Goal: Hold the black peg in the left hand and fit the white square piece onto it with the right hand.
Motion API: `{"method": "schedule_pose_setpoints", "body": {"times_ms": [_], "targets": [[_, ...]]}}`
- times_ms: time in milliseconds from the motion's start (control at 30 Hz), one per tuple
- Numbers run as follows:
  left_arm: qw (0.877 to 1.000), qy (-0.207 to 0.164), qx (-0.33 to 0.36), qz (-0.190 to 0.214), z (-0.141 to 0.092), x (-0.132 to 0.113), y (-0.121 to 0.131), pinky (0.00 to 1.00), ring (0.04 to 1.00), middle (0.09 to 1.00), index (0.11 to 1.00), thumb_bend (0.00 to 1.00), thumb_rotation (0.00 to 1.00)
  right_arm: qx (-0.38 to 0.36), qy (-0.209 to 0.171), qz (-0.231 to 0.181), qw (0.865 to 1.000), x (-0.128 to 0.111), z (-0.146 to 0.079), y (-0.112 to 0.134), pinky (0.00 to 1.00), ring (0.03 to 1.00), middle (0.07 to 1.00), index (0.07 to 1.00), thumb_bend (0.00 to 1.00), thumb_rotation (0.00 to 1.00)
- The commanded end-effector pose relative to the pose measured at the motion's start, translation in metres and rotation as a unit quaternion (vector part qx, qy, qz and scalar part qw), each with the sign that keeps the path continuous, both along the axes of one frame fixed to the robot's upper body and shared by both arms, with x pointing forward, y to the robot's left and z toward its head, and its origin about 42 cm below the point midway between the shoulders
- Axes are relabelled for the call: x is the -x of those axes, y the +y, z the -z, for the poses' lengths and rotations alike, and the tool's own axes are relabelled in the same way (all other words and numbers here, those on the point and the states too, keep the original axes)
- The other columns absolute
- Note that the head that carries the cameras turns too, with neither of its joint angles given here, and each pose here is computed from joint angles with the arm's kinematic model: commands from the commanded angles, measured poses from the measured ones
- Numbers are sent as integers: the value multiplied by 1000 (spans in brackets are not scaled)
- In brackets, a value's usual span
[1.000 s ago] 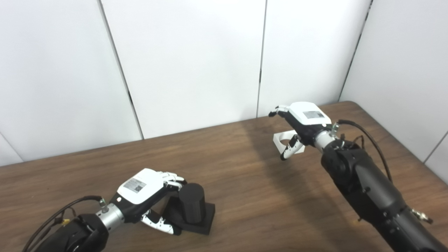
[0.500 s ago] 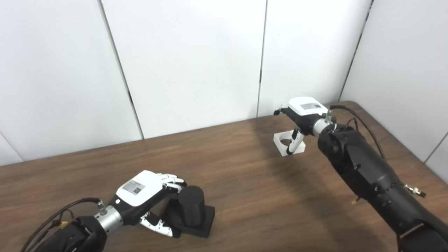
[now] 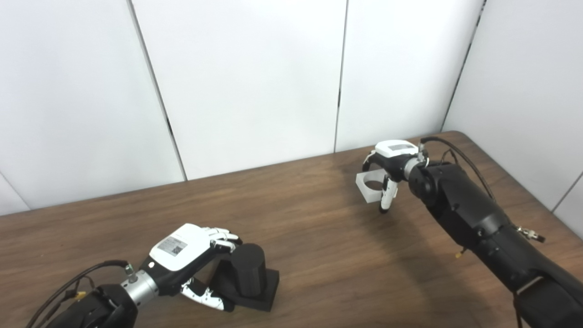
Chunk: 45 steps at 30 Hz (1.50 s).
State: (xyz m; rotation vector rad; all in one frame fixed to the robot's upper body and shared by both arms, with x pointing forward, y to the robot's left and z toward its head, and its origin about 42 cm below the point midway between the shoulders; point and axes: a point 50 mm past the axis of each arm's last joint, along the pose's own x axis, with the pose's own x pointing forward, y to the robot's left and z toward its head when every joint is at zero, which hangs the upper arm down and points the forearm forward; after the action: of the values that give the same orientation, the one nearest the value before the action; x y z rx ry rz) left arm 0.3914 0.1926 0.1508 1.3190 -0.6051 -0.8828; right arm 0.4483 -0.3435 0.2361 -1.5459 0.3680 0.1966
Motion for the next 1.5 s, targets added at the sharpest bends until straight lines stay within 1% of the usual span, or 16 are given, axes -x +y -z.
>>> {"method": "schedule_pose_setpoints", "body": {"times_ms": [0,133,367,467,600,633,667,733,833,900,967,1100,1233,1300,1400,1467], "targets": [[994,52,-97,20,36,22,19,763,839,818,489,524,60,15,-39,9,999,-11,-35,-6,756,892,944,794,912,89],[994,52,-90,21,36,23,20,760,834,815,489,524,59,21,-31,7,999,-14,-30,-5,750,888,935,790,901,87],[994,51,-95,22,35,23,20,757,836,817,489,524,59,34,-17,8,999,-21,-20,-7,772,888,925,764,861,85],[994,53,-93,21,34,23,20,756,836,817,489,524,59,43,-12,9,999,-24,-15,-10,776,885,908,733,836,95],[994,53,-94,20,34,23,20,761,839,819,489,524,59,50,-7,16,999,-25,-11,-14,768,874,867,663,777,146],[994,53,-95,20,33,23,20,759,837,818,489,524,59,52,-7,18,998,-25,-10,-14,768,868,854,562,625,146],[994,53,-95,20,33,23,21,759,838,819,489,524,59,54,-9,18,998,-24,-10,-15,761,859,840,526,573,145],[994,55,-96,19,33,23,21,767,844,823,489,524,59,54,-11,21,998,-21,-10,-16,749,837,800,494,529,140],[994,53,-94,20,32,24,22,767,843,822,489,524,59,52,-8,28,998,-19,-10,-17,755,815,758,488,519,136],[994,52,-92,20,33,24,23,762,840,818,489,524,59,52,-6,29,998,-19,-10,-17,780,828,756,490,520,140],[994,51,-91,20,34,24,23,760,839,817,489,524,59,53,-6,28,998,-18,-10,-18,778,826,753,492,520,141],[995,46,-91,22,34,25,22,746,834,815,488,524,59,47,-20,16,999,-16,-11,-18,767,809,741,493,521,143],[994,50,-90,21,35,24,22,755,839,818,489,524,59,45,-33,-4,998,-15,-14,-17,761,821,758,491,521,146],[994,51,-91,21,34,24,21,758,841,823,489,524,59,29,-44,-16,998,-13,-17,-15,764,831,766,487,521,144],[994,52,-90,21,34,24,21,765,847,826,489,524,59,-37,-59,-23,997,-11,-24,-12,801,852,778,480,521,135],[994,52,-91,22,34,24,20,767,848,826,489,524,59,-61,-63,-33,996,-9,-29,-10,792,860,794,477,519,133]]}}
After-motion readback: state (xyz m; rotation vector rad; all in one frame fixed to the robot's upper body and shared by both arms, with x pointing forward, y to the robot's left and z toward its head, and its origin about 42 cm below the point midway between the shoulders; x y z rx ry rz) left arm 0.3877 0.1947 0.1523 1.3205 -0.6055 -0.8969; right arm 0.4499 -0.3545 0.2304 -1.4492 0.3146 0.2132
